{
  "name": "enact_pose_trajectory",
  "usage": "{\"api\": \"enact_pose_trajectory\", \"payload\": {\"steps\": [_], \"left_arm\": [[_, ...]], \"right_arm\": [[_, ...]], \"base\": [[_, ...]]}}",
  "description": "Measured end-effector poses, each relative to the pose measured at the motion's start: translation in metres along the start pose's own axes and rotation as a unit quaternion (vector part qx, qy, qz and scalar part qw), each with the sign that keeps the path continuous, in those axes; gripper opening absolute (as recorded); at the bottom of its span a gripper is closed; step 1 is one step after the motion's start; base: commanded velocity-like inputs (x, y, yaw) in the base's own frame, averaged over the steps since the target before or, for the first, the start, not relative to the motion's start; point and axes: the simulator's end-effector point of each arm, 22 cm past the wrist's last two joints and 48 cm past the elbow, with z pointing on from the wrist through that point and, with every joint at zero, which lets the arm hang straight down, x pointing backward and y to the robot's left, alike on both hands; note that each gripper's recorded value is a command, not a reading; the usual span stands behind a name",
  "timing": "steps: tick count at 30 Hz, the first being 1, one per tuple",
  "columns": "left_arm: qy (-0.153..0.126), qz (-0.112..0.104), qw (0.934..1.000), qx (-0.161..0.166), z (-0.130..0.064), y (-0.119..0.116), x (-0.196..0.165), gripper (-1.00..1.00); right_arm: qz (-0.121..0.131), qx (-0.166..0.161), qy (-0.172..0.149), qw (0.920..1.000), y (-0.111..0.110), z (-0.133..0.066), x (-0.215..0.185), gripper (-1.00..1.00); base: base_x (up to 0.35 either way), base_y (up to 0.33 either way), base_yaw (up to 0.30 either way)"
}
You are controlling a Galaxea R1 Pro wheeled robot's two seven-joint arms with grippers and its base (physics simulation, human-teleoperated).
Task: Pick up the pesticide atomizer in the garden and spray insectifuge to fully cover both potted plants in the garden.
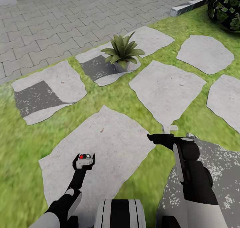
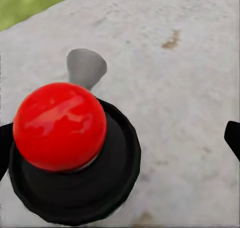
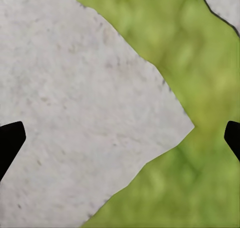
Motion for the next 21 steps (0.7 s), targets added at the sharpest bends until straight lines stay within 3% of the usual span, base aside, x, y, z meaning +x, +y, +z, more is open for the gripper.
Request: {"api": "enact_pose_trajectory", "payload": {"steps": [8,9,21], "left_arm": [[0.007,0.004,1.0,-0.001,-0.002,0.004,0.0056,1.0],[0.007,0.004,1.0,-0.002,-0.0021,0.0042,0.0058,-1.0],[0.008,0.006,0.9999,0.0,-0.0025,0.0045,0.007,-1.0]], "right_arm": [[0.001,-0.001,0.0,1.0,0.0009,0.0001,0.0,1.0],[0.001,-0.001,0.0,1.0,0.001,0.0001,0.0,1.0],[0.001,-0.003,0.0,1.0,0.0038,0.0003,-0.0002,1.0]], "base": [[0.0,0.0,0.0],[0.0,0.0,0.0],[0.0,0.0,0.0]]}}
